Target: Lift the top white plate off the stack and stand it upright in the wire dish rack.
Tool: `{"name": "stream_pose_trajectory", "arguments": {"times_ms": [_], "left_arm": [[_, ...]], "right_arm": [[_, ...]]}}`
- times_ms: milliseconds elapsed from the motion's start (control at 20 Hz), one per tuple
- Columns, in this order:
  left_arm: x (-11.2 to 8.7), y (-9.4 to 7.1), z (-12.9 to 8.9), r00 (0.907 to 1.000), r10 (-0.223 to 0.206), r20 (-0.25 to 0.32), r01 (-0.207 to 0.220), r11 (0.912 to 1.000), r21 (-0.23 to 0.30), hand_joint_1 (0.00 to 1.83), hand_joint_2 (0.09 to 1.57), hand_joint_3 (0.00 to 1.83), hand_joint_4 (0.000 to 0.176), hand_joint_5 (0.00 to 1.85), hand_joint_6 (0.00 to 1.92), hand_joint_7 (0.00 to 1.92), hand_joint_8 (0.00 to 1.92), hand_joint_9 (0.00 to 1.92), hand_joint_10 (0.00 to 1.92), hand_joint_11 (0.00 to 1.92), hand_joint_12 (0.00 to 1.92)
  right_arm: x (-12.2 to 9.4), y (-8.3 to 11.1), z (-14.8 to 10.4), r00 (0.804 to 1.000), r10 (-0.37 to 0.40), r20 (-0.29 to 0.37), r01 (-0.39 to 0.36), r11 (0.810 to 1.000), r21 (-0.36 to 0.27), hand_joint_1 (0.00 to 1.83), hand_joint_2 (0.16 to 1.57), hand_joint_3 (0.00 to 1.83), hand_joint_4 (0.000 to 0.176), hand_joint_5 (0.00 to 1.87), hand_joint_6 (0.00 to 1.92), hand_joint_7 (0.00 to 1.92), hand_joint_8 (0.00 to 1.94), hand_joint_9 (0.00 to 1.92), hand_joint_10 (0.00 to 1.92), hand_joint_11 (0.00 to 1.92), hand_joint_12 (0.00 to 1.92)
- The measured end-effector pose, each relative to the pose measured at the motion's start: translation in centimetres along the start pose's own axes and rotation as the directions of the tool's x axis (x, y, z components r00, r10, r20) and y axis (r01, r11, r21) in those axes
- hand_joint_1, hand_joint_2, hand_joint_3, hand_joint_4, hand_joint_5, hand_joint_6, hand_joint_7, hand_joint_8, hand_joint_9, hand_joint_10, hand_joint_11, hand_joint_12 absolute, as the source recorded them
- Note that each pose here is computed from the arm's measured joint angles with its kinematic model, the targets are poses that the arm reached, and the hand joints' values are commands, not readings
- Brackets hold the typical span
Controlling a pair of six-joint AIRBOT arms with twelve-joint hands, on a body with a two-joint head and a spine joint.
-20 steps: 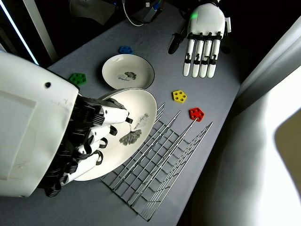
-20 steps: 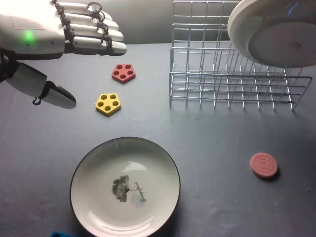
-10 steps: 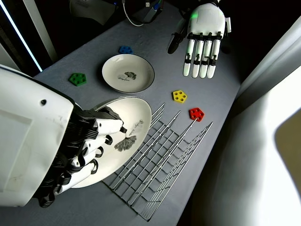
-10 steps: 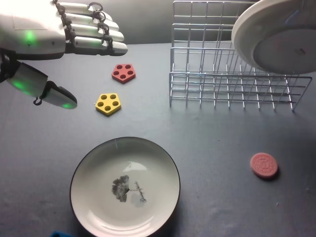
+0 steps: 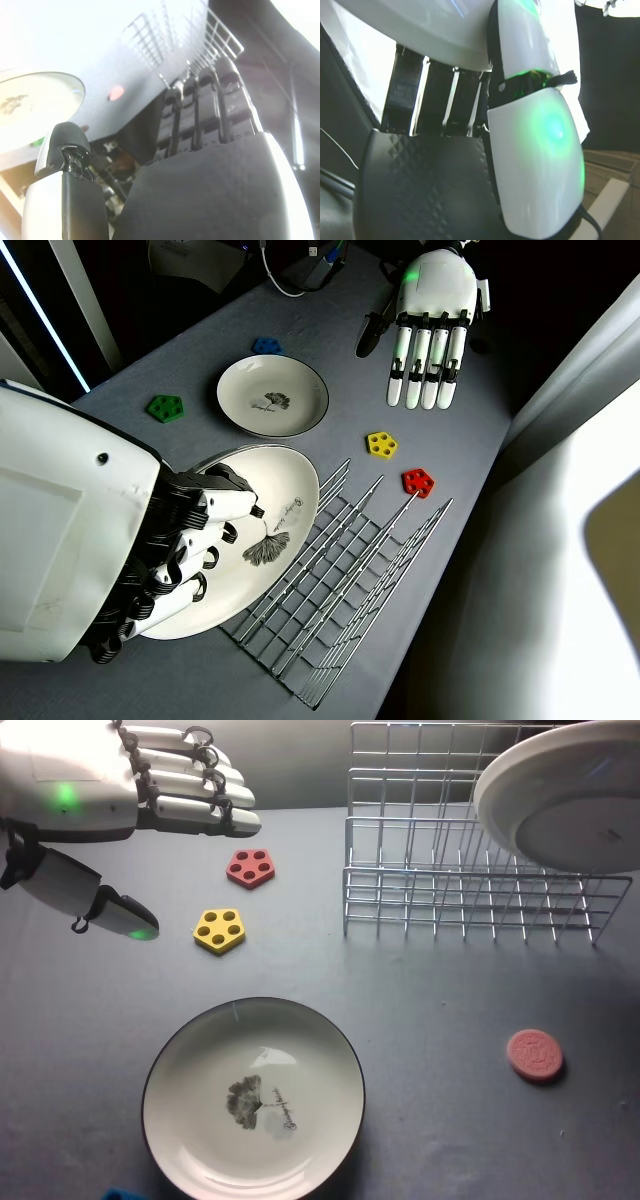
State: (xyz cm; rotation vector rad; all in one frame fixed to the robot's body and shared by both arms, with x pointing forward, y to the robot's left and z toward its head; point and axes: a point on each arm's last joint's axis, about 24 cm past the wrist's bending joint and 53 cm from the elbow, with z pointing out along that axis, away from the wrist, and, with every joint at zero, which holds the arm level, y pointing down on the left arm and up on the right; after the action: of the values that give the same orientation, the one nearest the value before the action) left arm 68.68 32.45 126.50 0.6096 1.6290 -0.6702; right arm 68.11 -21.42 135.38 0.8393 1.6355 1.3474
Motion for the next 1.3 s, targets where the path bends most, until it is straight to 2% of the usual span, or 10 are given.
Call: {"name": "stream_pose_trajectory", "arguments": {"times_ms": [500, 600, 700, 750, 800, 950, 1150, 1200, 1250, 1300], "left_arm": [[0.0, 0.0, 0.0, 1.0, 0.002, 0.0, -0.002, 1.0, 0.001, 0.31, 1.1, 0.0, 0.0, 0.06, 0.0, 0.07, 0.0, 0.07, 0.0, 0.0, 0.3], [0.0, 0.0, 0.0, 1.0, 0.002, 0.0, -0.002, 1.0, 0.001, 0.35, 1.1, 0.0, 0.0, 0.07, 0.0, 0.09, 0.0, 0.09, 0.01, 0.0, 0.38], [0.1, -0.1, 0.2, 1.0, 0.0, 0.0, 0.0, 1.0, 0.003, 0.33, 1.11, 0.0, 0.0, 0.05, 0.0, 0.06, 0.0, 0.06, 0.0, 0.0, 0.3], [0.2, -0.2, 0.4, 1.0, 0.002, -0.003, -0.002, 1.0, 0.008, 0.37, 1.1, 0.0, 0.0, 0.09, 0.01, 0.1, 0.01, 0.1, 0.01, 0.0, 0.43], [0.2, -0.2, 0.5, 1.0, 0.002, -0.003, -0.002, 1.0, 0.01, 0.37, 1.1, 0.0, 0.0, 0.09, 0.01, 0.1, 0.01, 0.1, 0.01, 0.0, 0.43], [0.2, -0.3, 0.7, 1.0, -0.001, 0.001, 0.001, 0.9999, 0.012, 0.34, 1.12, 0.0, 0.0, 0.07, 0.0, 0.07, 0.0, 0.07, 0.0, 0.0, 0.34], [0.2, -0.3, 0.7, 1.0, 0.0, 0.0, 0.0, 0.9999, 0.013, 0.39, 1.1, 0.0, 0.0, 0.11, 0.0, 0.12, 0.01, 0.12, 0.01, 0.0, 0.52], [0.2, -0.3, 0.7, 1.0, 0.001, 0.0, -0.001, 0.9999, 0.013, 0.39, 1.1, 0.0, 0.0, 0.11, 0.0, 0.12, 0.01, 0.12, 0.01, 0.0, 0.52], [0.2, -0.3, 0.7, 1.0, 0.002, 0.0, -0.002, 0.9999, 0.012, 0.4, 1.12, 0.0, 0.0, 0.09, 0.01, 0.09, 0.01, 0.08, 0.01, 0.0, 0.33], [0.2, -0.3, 0.7, 1.0, 0.002, 0.0, -0.002, 0.9999, 0.012, 0.4, 1.12, 0.0, 0.0, 0.09, 0.01, 0.09, 0.01, 0.08, 0.01, 0.0, 0.33]], "right_arm": [[-0.2, 2.0, 1.9, 1.0, 0.025, -0.008, -0.025, 0.998, -0.051, 1.5, 1.05, 0.0, 0.0, 0.91, 0.99, 1.13, 0.51, 1.17, 0.65, 0.97, 1.38], [-0.1, 1.8, 2.1, 1.0, 0.023, -0.01, -0.023, 0.999, -0.049, 1.5, 1.06, 0.0, 0.0, 0.89, 1.03, 1.1, 0.56, 1.14, 0.69, 0.95, 1.41], [0.0, 1.4, 2.2, 1.0, 0.021, -0.012, -0.021, 0.999, -0.038, 1.5, 1.06, 0.0, 0.0, 0.89, 1.05, 1.09, 0.58, 1.1, 0.74, 0.96, 1.39], [0.0, 1.2, 2.4, 1.0, 0.024, -0.012, -0.024, 0.999, -0.033, 1.49, 1.07, 0.0, 0.0, 0.88, 1.06, 1.08, 0.63, 1.09, 0.75, 0.96, 1.39], [0.0, 1.1, 2.6, 1.0, 0.026, -0.014, -0.026, 0.999, -0.032, 1.49, 1.07, 0.0, 0.0, 0.88, 1.06, 1.08, 0.63, 1.09, 0.75, 0.96, 1.39], [0.1, 1.2, 2.9, 1.0, 0.02, -0.015, -0.021, 0.999, -0.04, 1.5, 1.05, 0.0, 0.0, 0.92, 0.96, 1.11, 0.61, 1.16, 0.63, 1.0, 1.35], [0.6, 0.7, 3.1, 0.999, 0.024, -0.025, -0.025, 0.999, -0.032, 1.5, 1.04, 0.0, 0.0, 0.94, 0.95, 1.11, 0.55, 1.18, 0.63, 1.0, 1.34], [0.6, 0.6, 3.1, 0.999, 0.024, -0.026, -0.025, 0.999, -0.029, 1.5, 1.04, 0.0, 0.0, 0.94, 0.95, 1.11, 0.55, 1.18, 0.63, 1.0, 1.34], [0.6, 0.5, 3.1, 0.999, 0.023, -0.026, -0.023, 0.999, -0.028, 1.5, 1.04, 0.0, 0.0, 0.95, 0.92, 1.14, 0.49, 1.19, 0.62, 1.01, 1.33], [0.7, 0.4, 3.2, 0.999, 0.021, -0.026, -0.021, 0.999, -0.026, 1.5, 1.04, 0.0, 0.0, 0.95, 0.92, 1.14, 0.49, 1.19, 0.62, 1.01, 1.33]]}}
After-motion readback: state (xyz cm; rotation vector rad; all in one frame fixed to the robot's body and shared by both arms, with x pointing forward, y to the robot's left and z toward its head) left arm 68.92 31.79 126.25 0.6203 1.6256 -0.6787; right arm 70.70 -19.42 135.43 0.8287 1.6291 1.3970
